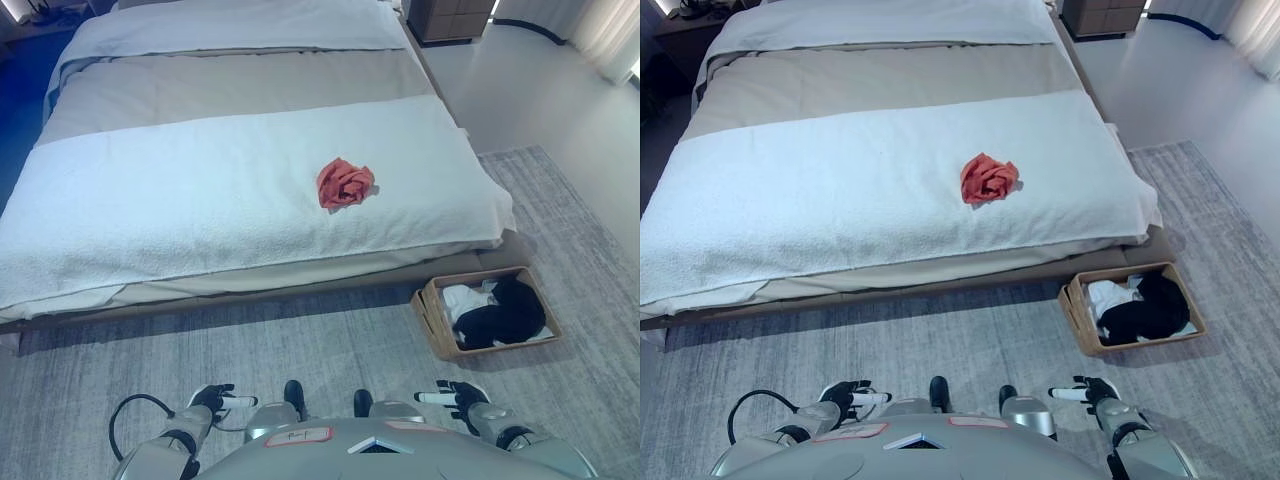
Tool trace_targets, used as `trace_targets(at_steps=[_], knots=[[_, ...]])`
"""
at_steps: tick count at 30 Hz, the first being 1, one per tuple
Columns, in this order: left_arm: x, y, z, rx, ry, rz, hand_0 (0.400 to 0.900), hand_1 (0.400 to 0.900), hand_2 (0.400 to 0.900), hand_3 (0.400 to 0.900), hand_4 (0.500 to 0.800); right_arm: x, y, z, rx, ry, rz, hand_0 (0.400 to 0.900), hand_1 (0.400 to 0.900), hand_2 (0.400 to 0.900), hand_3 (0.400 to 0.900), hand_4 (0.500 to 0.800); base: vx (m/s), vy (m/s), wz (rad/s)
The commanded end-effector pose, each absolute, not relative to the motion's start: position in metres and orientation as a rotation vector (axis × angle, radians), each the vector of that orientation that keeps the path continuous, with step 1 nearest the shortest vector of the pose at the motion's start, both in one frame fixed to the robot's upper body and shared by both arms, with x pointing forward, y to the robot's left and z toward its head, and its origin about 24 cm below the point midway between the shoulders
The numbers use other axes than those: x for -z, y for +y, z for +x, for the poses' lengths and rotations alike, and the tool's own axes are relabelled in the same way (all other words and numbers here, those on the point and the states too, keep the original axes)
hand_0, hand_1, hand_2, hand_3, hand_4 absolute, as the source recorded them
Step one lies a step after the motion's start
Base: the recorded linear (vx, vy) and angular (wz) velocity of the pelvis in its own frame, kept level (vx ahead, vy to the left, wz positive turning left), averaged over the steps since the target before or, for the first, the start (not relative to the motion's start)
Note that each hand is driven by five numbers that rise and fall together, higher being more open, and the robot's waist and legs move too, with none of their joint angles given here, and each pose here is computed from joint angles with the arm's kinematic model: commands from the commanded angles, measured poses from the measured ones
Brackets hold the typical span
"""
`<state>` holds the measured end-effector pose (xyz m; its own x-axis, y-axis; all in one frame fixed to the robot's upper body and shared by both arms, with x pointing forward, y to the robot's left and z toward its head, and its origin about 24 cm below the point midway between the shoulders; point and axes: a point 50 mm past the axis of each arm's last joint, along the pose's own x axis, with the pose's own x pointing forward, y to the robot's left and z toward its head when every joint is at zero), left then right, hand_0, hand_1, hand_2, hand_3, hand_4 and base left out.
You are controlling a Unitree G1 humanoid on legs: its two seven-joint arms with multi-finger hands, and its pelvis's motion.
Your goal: Put the clothes on the bed into the basket.
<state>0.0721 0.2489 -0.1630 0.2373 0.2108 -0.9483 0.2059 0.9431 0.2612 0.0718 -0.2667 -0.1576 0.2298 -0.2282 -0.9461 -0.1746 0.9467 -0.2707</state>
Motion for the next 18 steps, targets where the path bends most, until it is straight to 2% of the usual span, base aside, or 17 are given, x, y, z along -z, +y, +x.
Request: trace_targets(at_steps=[1,18], knots=[[0.1561,0.2618,0.0912,-0.064,1.307,0.406,0.900,0.900,0.900,0.900,0.800,0.1535,-0.2745,0.0810,0.036,1.327,-0.403,0.900,0.900,0.900,0.900,0.800,0.000,0.000,0.00],[0.1559,0.2644,0.0885,-0.071,1.317,0.413,0.900,0.900,0.900,0.900,0.800,0.1531,-0.2769,0.0793,0.048,1.334,-0.400,0.900,0.900,0.900,0.900,0.800,0.000,0.000,0.00]])
